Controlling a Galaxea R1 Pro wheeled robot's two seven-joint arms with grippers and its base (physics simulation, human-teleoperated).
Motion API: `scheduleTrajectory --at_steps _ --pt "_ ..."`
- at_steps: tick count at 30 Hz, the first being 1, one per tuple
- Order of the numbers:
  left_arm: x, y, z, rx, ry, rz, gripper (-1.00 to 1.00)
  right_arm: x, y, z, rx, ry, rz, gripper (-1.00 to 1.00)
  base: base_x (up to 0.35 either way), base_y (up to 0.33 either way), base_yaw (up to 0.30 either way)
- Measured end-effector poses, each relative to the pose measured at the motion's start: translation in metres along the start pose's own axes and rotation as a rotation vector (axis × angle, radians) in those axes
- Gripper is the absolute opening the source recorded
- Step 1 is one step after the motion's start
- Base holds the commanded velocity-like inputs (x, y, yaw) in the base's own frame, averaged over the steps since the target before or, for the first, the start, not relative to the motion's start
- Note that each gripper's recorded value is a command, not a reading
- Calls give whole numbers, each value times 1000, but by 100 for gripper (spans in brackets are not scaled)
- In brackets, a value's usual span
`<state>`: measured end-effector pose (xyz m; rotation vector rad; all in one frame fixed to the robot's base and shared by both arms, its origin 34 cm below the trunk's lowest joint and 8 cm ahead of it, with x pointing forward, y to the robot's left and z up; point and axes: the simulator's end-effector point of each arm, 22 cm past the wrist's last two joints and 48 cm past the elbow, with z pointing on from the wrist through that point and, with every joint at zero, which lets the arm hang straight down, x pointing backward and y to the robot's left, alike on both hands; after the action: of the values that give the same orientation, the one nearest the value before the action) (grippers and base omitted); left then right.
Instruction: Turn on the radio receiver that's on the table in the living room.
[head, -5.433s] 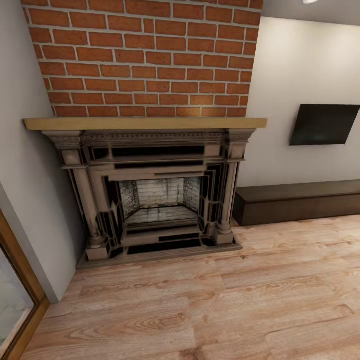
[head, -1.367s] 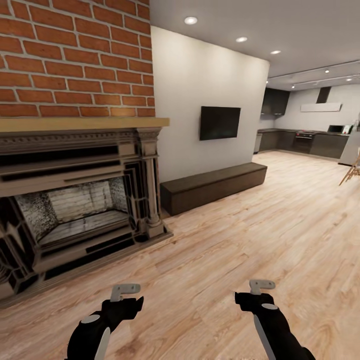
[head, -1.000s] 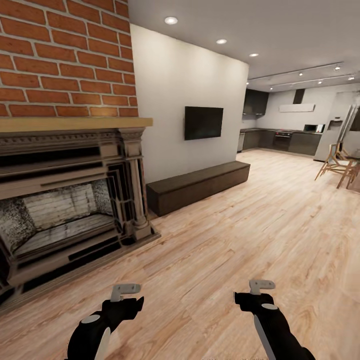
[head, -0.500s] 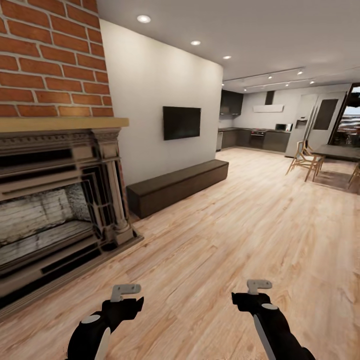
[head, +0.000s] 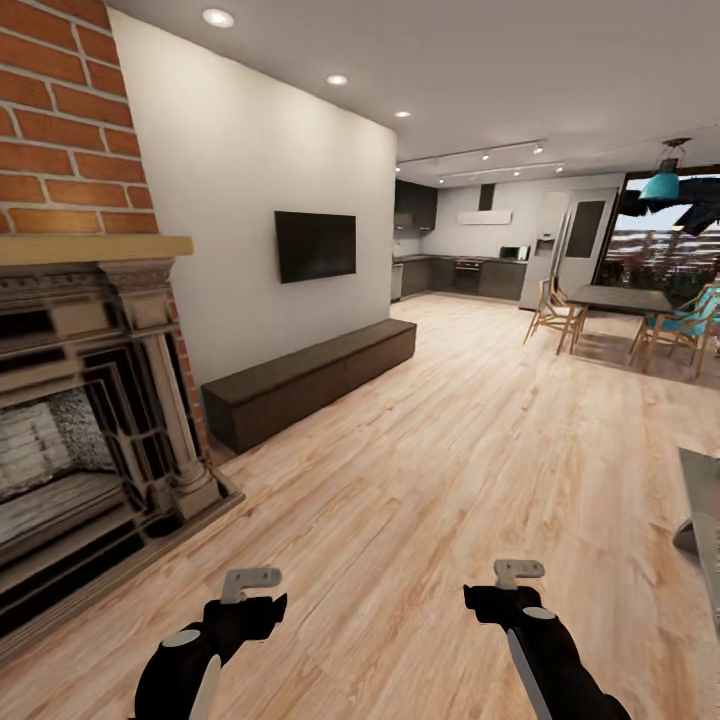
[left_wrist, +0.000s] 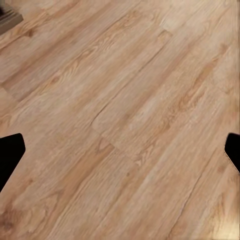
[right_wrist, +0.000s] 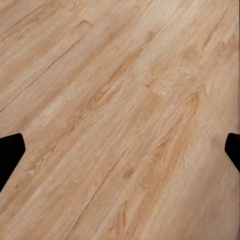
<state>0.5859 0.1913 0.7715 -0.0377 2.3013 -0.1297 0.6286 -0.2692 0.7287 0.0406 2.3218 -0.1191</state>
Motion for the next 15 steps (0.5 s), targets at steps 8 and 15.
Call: scheduleTrajectory --at_steps 8,15 --pt "0 1 0 -1 1 1 100 0 0 0 1 0 0 100 331 0 -266" --pt "0 1 0 -2 0 2 100 0 0 0 1 0 -1 100 331 19 -266"
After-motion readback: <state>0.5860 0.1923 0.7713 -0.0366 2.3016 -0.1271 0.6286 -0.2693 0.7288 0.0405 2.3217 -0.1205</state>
